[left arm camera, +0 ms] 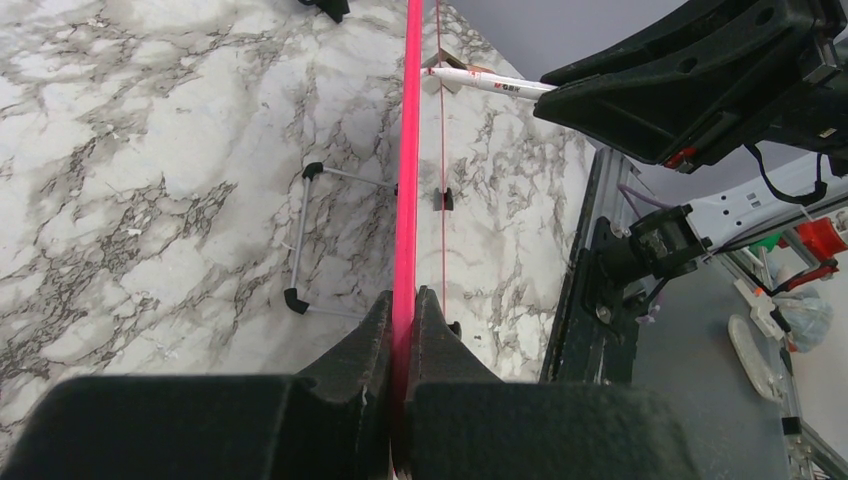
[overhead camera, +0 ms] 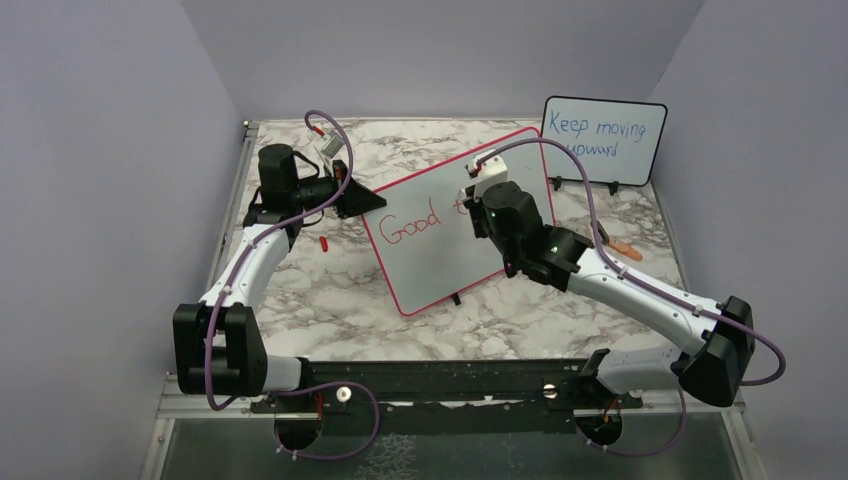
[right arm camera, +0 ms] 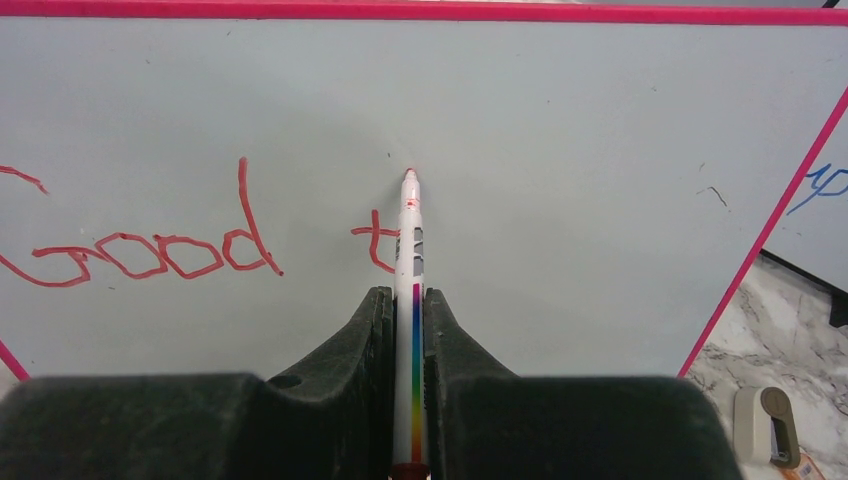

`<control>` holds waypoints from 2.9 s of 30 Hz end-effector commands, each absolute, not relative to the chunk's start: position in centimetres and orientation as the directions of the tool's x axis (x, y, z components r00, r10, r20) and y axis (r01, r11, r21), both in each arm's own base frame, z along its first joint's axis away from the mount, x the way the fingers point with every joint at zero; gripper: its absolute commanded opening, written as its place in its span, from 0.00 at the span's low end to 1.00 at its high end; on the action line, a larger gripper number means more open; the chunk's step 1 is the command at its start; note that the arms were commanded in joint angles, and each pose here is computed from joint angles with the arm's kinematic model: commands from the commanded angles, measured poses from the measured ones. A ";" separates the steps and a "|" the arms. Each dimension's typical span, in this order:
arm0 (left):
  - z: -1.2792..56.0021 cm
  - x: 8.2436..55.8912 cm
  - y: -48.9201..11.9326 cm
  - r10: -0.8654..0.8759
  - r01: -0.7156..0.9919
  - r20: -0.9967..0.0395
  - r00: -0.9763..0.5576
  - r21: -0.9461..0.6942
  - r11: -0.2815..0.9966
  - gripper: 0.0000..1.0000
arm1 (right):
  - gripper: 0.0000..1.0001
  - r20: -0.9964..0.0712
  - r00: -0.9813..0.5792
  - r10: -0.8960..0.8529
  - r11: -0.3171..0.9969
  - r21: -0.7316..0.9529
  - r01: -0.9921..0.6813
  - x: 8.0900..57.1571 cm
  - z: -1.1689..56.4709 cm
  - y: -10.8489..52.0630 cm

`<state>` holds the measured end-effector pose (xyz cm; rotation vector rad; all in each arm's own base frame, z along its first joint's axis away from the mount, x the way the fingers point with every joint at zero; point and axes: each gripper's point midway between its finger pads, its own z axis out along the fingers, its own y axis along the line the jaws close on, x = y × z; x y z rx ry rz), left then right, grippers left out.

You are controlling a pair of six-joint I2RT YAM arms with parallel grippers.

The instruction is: Write a sentence on the whiteboard

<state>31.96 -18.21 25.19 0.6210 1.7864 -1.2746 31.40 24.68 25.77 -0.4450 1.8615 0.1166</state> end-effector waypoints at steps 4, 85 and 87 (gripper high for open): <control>22.8 31.1 -19.1 -0.017 0.775 -0.829 -0.558 -0.529 0.346 0.00 | 0.00 -0.929 -0.284 -0.237 0.923 -0.124 -0.365 31.4 25.7 24.8; 22.9 31.1 -19.0 -0.016 0.775 -0.830 -0.558 -0.528 0.346 0.00 | 0.00 -0.926 -0.307 -0.219 0.952 -0.134 -0.275 31.4 25.1 22.3; 22.9 31.1 -19.0 -0.016 0.775 -0.830 -0.558 -0.528 0.346 0.00 | 0.01 -0.923 -0.317 -0.220 0.952 -0.132 -0.277 31.2 24.7 22.1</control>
